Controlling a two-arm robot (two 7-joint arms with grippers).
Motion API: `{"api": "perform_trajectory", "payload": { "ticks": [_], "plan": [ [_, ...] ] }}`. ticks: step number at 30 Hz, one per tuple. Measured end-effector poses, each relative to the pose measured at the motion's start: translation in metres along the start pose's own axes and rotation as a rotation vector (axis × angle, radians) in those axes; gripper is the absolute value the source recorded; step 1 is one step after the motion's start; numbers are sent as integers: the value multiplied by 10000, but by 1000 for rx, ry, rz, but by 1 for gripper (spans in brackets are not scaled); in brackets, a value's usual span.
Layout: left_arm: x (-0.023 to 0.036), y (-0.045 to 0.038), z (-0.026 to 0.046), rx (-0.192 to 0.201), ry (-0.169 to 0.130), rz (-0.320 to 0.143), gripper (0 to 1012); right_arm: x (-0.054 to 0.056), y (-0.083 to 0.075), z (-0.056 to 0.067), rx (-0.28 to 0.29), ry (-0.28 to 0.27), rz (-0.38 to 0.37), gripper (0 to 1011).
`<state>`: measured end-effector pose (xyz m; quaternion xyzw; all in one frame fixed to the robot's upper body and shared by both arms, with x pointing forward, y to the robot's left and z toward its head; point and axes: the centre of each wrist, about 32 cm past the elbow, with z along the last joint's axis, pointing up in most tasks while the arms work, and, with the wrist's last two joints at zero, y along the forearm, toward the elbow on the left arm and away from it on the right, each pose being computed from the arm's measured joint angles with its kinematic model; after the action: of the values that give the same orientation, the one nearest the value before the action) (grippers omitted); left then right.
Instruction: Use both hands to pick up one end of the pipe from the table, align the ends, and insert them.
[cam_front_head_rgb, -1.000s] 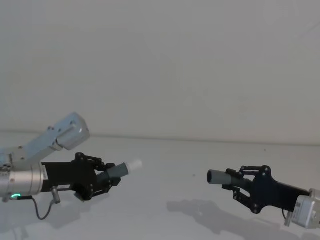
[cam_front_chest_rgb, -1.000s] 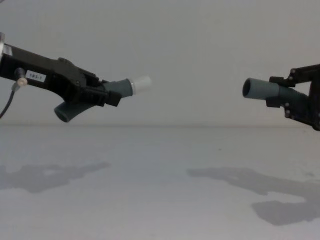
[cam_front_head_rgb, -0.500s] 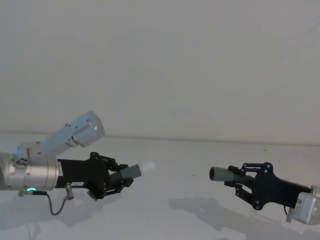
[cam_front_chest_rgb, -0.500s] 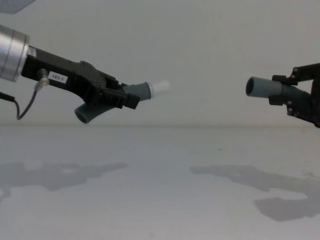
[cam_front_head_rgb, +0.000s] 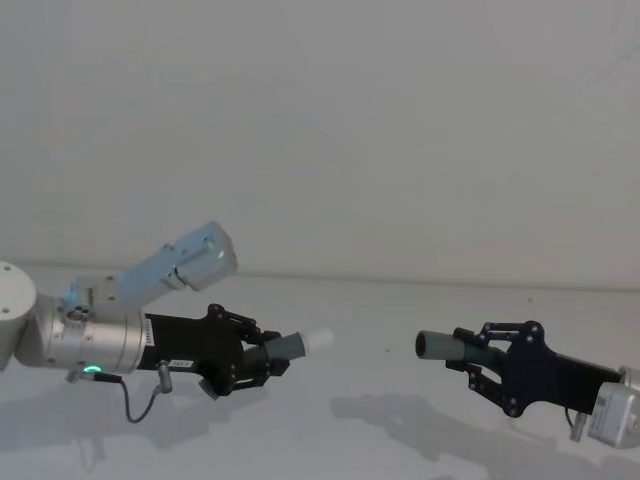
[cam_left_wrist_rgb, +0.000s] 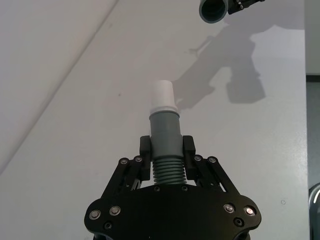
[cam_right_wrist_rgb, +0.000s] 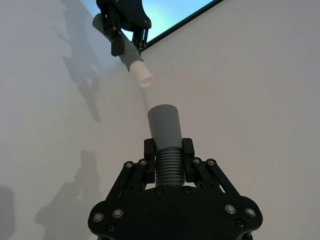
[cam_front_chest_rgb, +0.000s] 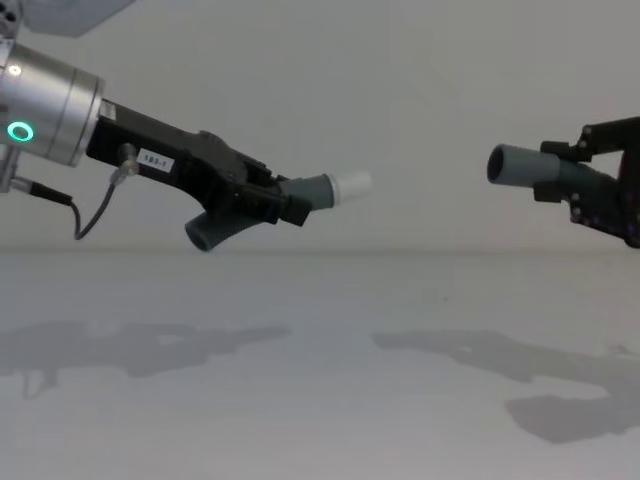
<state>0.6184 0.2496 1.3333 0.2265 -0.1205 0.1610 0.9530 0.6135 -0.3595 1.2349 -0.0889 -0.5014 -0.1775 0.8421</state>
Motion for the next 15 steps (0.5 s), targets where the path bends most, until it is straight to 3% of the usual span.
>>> {"api": "perform_trajectory", "payload": {
  "ticks": [15],
  "plan": [
    [73, -144, 65, 0, -9, -59, 336, 56, 46, 39, -6, -40, 12, 286]
  ]
}}
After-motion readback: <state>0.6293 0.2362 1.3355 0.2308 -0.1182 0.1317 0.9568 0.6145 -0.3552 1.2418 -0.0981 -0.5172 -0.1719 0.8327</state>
